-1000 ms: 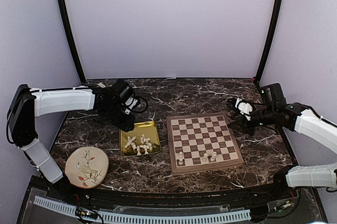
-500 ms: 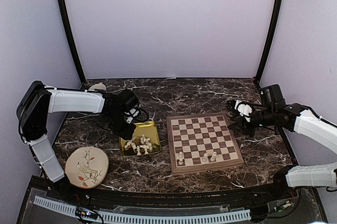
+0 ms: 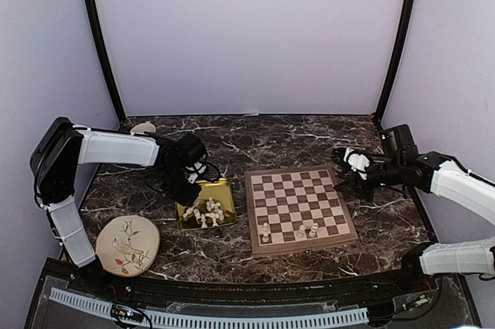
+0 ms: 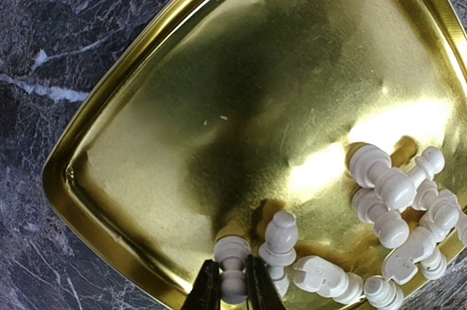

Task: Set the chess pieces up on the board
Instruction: Pick up the pawn from the storage box, then place the pawn on b2.

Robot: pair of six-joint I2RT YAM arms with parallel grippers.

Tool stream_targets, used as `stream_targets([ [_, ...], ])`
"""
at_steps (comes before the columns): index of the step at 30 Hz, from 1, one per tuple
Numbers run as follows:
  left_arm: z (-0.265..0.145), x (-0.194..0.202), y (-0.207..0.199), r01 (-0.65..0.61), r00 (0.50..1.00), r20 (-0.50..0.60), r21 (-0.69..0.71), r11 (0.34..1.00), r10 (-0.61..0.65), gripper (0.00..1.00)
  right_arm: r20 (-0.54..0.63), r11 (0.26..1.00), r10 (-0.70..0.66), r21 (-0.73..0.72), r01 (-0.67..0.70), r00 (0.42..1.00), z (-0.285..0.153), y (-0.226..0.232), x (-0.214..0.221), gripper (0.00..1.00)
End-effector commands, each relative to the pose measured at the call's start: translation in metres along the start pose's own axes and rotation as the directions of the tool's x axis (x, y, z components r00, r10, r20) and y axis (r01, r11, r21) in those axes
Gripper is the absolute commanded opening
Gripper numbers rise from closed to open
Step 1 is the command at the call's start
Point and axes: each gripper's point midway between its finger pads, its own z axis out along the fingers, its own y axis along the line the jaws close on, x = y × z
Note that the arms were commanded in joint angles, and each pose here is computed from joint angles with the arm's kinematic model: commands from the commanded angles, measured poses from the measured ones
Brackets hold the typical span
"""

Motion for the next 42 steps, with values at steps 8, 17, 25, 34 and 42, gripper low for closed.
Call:
stream_targets([
  [8, -0.040, -0.015, -0.001, -0.098, 0.992, 0.075, 0.013, 0.995, 0.097, 0.06, 0.006, 1.000, -0.009, 0.002, 0.009, 1.000, 0.003, -0.002, 0.001, 0.37],
  [17, -0.077, -0.031, -0.045, -0.280, 0.946, 0.206, 0.128, 0.951, 0.251, 0.05, -0.004, 1.000, -0.003, -0.011, 0.003, 1.000, 0.005, -0.001, 0.003, 0.37],
  [25, -0.136, -0.048, -0.160, -0.602, 0.748, 0.480, 0.203, 0.772, 0.458, 0.06, -0.009, 1.000, -0.002, -0.003, 0.002, 1.000, 0.005, -0.002, 0.004, 0.37],
  [34, -0.119, -0.046, -0.210, -0.740, 0.640, 0.438, 0.128, 0.661, 0.631, 0.06, -0.009, 1.000, -0.003, 0.013, 0.003, 1.000, 0.002, -0.004, 0.003, 0.37],
  [42, -0.106, -0.053, -0.241, -0.816, 0.552, 0.406, 0.082, 0.572, 0.728, 0.07, -0.016, 1.000, -0.002, 0.023, 0.002, 1.000, 0.002, -0.005, 0.005, 0.37],
])
